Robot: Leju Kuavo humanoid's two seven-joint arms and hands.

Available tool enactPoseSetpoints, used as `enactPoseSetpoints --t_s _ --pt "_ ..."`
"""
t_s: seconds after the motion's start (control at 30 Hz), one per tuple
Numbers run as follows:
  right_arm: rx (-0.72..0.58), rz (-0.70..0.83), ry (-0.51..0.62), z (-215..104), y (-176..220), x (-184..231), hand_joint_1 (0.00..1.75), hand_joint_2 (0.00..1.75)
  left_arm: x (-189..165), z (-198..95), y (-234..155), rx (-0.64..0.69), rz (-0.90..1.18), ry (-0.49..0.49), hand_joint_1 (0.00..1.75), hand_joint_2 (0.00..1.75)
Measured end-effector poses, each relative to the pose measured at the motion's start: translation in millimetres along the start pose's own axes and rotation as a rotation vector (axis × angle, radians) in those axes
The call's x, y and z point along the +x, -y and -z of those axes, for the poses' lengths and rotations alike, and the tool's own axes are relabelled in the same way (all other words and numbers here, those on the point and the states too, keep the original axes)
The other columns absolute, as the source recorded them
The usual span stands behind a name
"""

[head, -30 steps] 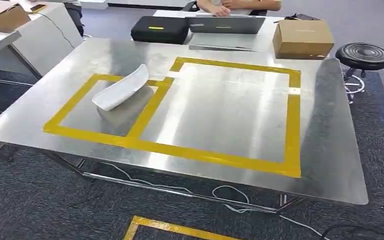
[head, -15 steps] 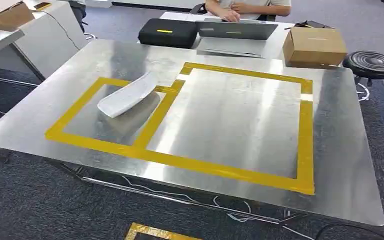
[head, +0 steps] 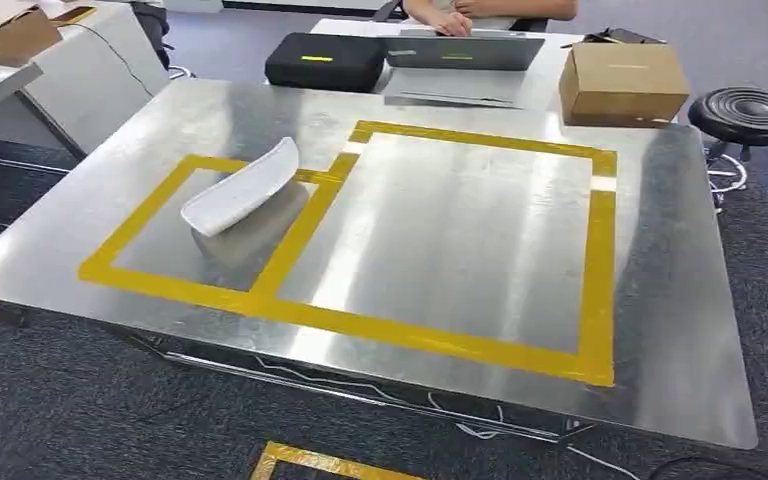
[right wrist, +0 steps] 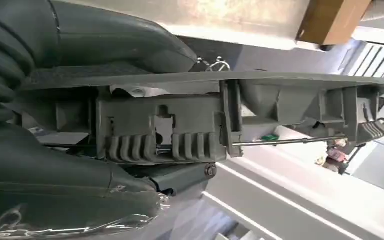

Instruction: Take the parts from the cabinet and place them on the table.

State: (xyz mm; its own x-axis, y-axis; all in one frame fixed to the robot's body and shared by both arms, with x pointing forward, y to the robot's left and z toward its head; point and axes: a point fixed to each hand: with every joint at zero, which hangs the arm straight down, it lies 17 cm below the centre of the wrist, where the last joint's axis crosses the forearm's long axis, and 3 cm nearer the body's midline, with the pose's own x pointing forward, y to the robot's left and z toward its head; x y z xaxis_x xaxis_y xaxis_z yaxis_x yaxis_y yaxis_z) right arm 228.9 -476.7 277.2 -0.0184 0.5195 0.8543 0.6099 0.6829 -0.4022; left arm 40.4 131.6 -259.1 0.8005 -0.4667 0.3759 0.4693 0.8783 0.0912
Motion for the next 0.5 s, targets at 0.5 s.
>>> enactPoseSetpoints --t_s 0.5 --pt "0.083 -0.388 -0.108 50 -65 -36 1.75 1.75 -3 1 -4 -0.046 0.062 0.026 0.0 1.75"
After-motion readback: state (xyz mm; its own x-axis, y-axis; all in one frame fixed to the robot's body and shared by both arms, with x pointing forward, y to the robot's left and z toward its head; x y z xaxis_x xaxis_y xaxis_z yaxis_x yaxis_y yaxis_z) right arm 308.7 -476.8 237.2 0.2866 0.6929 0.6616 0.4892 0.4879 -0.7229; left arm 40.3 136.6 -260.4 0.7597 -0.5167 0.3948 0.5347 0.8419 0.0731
